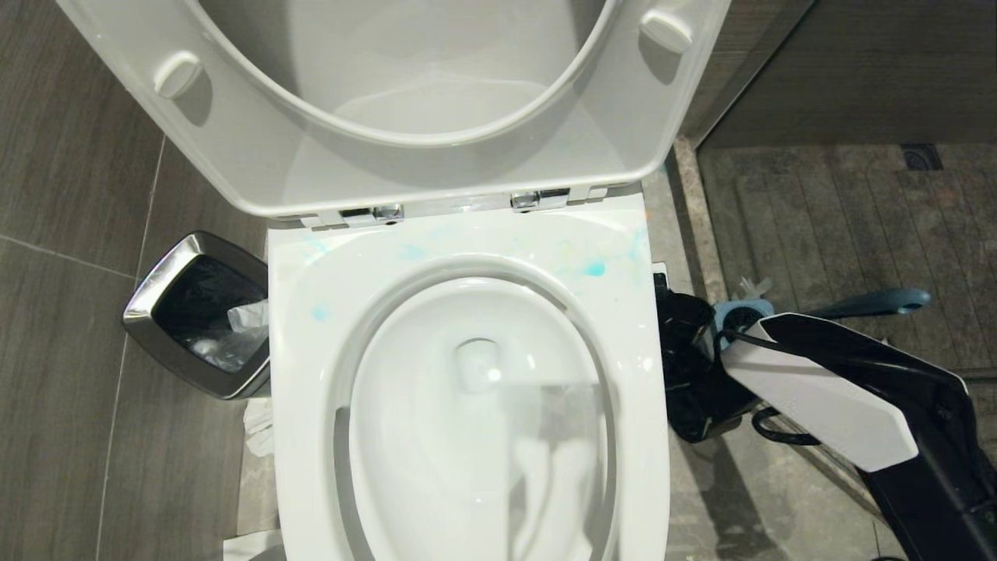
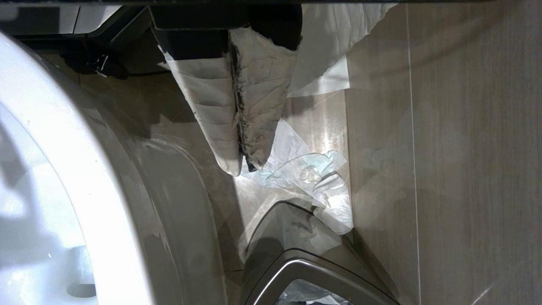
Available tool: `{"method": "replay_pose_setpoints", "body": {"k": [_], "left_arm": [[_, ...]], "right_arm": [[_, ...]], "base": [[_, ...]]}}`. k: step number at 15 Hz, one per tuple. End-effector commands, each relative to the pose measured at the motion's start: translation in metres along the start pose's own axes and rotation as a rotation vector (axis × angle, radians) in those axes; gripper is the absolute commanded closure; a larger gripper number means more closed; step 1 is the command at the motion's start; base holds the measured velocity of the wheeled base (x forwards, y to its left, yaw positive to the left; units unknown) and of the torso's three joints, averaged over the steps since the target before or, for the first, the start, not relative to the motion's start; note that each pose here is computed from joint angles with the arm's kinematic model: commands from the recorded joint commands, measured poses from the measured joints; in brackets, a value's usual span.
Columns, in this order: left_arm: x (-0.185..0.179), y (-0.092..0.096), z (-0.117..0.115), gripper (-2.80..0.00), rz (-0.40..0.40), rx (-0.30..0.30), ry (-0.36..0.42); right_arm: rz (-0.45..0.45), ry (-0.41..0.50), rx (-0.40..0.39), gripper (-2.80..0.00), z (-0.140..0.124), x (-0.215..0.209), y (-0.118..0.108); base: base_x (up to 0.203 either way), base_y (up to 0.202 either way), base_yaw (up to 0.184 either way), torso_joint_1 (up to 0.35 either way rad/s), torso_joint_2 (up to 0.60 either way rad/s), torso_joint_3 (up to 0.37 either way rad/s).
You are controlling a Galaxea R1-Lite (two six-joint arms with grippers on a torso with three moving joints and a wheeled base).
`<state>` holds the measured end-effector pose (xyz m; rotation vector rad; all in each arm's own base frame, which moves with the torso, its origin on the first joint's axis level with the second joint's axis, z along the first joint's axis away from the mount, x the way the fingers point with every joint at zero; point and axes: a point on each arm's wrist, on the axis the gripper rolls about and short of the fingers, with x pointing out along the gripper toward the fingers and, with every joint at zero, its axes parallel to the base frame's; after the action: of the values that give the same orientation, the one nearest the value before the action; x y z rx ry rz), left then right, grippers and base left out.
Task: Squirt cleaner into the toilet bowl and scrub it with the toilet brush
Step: Pour in the cleaning agent
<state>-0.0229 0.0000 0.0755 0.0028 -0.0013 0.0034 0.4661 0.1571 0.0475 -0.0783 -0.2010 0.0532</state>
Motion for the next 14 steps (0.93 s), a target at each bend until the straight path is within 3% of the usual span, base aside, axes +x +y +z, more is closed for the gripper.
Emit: {"method": "replay_pose_setpoints", "body": {"k": [1,7,14], "left_arm": [[0.0,0.0,0.0,0.0,0.001,0.0,0.001],[0.0,0.0,0.0,0.0,0.001,0.0,0.001],[0.0,0.0,0.0,0.0,0.001,0.0,0.001]], "right_arm": [[-0.005,-0.021,-0.004,-2.8,-0.01,0.007,0.003],[-0.047,-0.151,-0.069,-2.8,-0.001,0.033,0.0],[-0.034,-0.181,-0.107,-2.8,-0.014,0.043,0.001]], "base": [[0.0,0.0,0.0,0.0,0.0,0.0],[0.0,0.0,0.0,0.0,0.0,0.0],[0.0,0.0,0.0,0.0,0.0,0.0]]}}
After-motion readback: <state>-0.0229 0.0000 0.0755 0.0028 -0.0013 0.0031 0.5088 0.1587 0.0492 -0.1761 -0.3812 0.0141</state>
